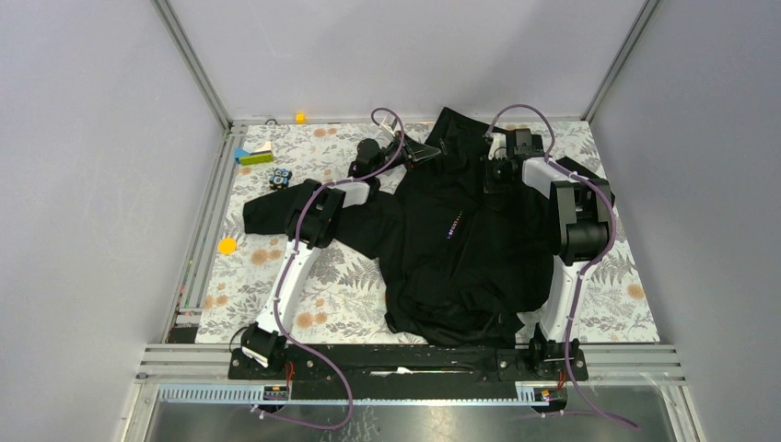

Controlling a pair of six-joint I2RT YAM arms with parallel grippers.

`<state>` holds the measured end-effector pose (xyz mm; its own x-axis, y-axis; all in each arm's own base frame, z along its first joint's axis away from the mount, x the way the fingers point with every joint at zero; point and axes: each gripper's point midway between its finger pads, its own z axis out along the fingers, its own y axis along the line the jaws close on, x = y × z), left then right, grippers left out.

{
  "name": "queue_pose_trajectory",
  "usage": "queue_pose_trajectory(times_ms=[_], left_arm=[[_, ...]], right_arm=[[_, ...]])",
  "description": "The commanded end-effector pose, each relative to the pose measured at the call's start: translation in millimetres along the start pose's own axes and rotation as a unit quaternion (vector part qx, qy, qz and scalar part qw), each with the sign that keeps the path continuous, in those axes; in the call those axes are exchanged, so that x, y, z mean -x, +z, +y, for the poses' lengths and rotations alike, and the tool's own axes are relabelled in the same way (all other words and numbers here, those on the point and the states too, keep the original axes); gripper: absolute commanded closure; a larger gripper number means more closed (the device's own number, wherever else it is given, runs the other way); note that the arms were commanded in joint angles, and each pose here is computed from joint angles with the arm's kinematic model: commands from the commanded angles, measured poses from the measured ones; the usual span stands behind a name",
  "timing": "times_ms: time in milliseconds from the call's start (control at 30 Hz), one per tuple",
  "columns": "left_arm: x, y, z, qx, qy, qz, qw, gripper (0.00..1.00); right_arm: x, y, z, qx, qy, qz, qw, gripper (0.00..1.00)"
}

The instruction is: Zip up the jacket

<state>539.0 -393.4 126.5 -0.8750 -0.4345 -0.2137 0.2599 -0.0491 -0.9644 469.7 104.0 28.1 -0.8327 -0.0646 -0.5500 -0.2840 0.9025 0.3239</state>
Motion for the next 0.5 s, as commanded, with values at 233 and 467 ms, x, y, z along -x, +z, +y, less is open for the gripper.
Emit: queue_pose_trajectory(times_ms=[233, 467], left_arm=[[20.2, -2.5, -29.8, -0.029, 0.034, -0.017, 0.999, 1.0], [20.0, -2.5, -30.5, -0.03, 0.034, -0.017, 0.999, 1.0]], right_arm=[[62.4, -53.8, 27.6, 0.005, -0.068, -0.109, 0.992, 0.56], [76.5, -28.8, 28.5, 0.021, -0.052, -0.101, 0.993, 0.45]])
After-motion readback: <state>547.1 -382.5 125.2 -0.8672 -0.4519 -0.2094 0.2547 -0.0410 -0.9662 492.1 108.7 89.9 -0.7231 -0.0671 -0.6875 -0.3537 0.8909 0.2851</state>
